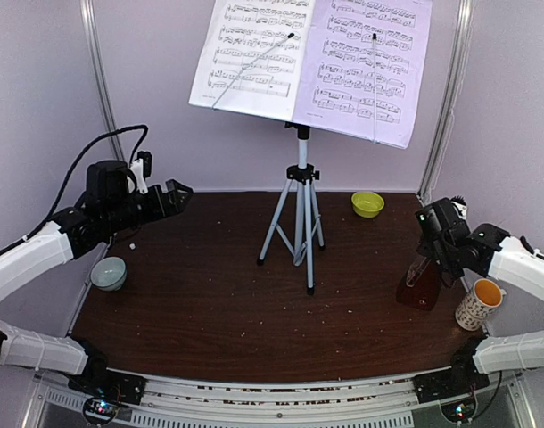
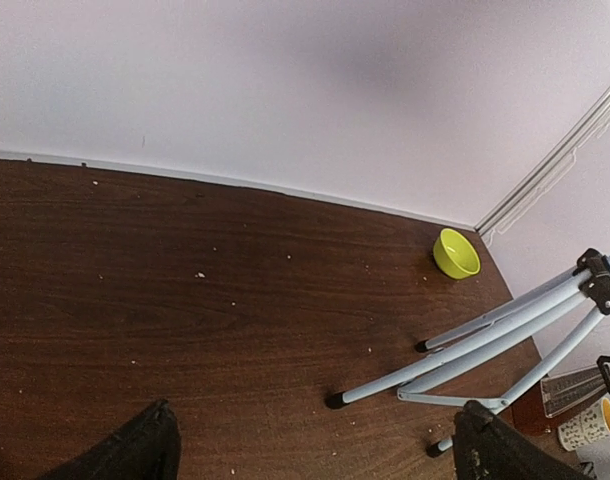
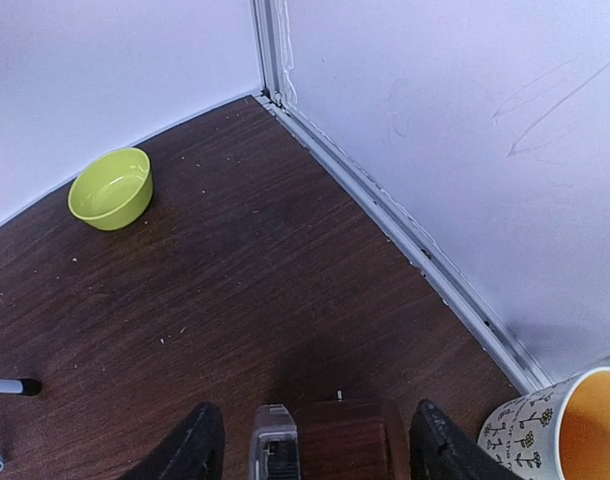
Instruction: Set up the instrument practice props
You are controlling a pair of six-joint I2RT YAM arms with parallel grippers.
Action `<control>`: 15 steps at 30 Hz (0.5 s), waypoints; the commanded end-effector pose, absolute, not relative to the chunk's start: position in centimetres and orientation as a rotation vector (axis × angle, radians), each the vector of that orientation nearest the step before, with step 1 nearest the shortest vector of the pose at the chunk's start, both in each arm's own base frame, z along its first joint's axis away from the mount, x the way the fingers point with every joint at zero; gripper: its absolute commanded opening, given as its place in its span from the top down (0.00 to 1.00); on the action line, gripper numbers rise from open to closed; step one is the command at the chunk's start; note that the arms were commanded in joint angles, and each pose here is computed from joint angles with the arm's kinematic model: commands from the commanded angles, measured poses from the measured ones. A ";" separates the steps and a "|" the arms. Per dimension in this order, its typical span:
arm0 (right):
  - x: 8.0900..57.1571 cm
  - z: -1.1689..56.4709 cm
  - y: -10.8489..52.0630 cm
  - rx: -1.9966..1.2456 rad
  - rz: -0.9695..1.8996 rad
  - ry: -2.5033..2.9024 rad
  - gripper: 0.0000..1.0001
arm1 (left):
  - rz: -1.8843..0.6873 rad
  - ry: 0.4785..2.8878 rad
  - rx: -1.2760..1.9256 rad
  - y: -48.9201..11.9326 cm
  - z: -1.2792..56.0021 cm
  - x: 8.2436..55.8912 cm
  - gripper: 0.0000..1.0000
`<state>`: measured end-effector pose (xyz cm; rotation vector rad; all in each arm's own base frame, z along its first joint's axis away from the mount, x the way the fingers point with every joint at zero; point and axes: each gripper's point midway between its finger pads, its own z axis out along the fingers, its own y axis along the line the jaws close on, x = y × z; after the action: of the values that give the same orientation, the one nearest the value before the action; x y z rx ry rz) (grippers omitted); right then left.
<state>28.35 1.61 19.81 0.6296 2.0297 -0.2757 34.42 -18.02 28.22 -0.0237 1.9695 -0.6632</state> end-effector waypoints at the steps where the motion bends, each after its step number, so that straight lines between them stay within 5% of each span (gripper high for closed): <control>1: 28.6 19.2 1.8 0.619 -0.294 2.038 0.40 | -0.704 1.930 0.014 -19.2 28.9 34.3 0.02; 15: 29.3 21.3 7.2 0.188 -0.001 2.064 0.63 | -0.712 1.950 0.174 -22.3 28.9 33.7 0.02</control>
<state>28.74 4.01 19.50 0.3950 2.0945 -0.1753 33.74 -20.70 26.62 0.0853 2.0172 -0.6894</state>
